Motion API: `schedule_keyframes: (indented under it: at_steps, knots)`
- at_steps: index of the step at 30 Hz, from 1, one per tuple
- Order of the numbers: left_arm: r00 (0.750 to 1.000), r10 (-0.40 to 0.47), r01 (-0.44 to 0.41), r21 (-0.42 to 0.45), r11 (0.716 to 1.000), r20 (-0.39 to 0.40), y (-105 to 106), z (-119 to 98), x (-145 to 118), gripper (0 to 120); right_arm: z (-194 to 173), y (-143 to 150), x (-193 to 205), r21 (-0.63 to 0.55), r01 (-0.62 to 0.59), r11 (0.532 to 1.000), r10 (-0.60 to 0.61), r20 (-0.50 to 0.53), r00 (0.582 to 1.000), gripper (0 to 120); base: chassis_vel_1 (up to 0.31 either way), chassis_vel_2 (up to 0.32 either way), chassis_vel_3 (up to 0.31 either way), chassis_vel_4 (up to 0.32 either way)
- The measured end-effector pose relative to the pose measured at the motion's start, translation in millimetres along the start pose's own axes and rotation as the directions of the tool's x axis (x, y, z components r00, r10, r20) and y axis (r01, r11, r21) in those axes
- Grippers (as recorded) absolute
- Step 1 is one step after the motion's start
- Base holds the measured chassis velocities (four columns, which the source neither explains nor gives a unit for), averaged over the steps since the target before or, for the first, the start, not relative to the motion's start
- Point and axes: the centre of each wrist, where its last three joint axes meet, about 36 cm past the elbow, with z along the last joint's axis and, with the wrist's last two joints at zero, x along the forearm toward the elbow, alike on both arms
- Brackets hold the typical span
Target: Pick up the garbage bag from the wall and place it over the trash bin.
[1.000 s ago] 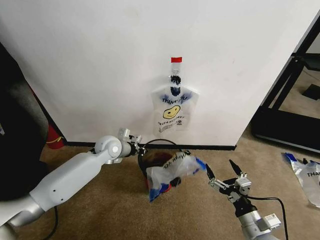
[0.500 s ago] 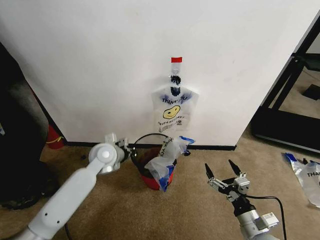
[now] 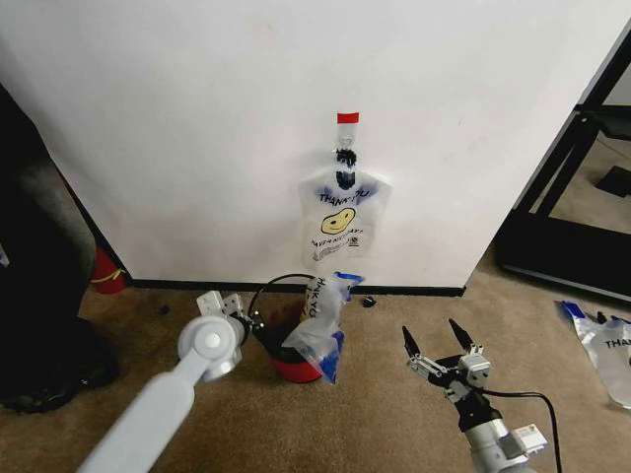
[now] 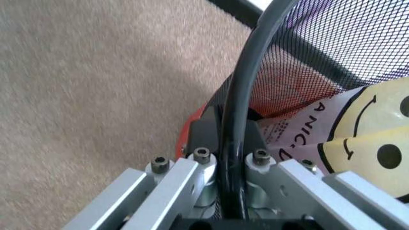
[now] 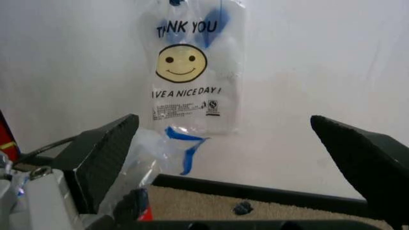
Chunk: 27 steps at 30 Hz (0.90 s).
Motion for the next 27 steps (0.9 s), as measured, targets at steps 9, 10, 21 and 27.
schedule_keyframes:
  at_steps: [9,10,21,27]
  knots:
    - [0.999,-0.028,0.028,0.001,1.000,0.031,2.4,19.9,-9.1,0,0.5,1.7,3.2,0.004,0.005,1.000,-0.005,-0.007,1.000,100,0.000,0.000,0.000,0.000]
    - [0.999,-0.036,0.036,-0.002,0.999,0.039,3.7,22.1,-10.5,0,0.8,2.0,3.3,0.003,0.006,1.000,-0.006,-0.007,1.000,100,0.000,0.000,0.000,0.000]
    - [0.999,-0.042,0.042,0.007,0.999,0.025,11.7,29.4,-18.5,0,1.8,5.2,2.4,-0.001,0.014,1.000,-0.014,-0.007,1.000,100,0.000,0.000,0.000,0.000]
    - [1.000,-0.006,0.006,-0.009,1.000,0.003,11.9,36.2,-12.0,15,1.2,5.0,2.8,-0.001,0.013,1.000,-0.013,-0.007,1.000,100,0.000,0.000,0.000,0.000]
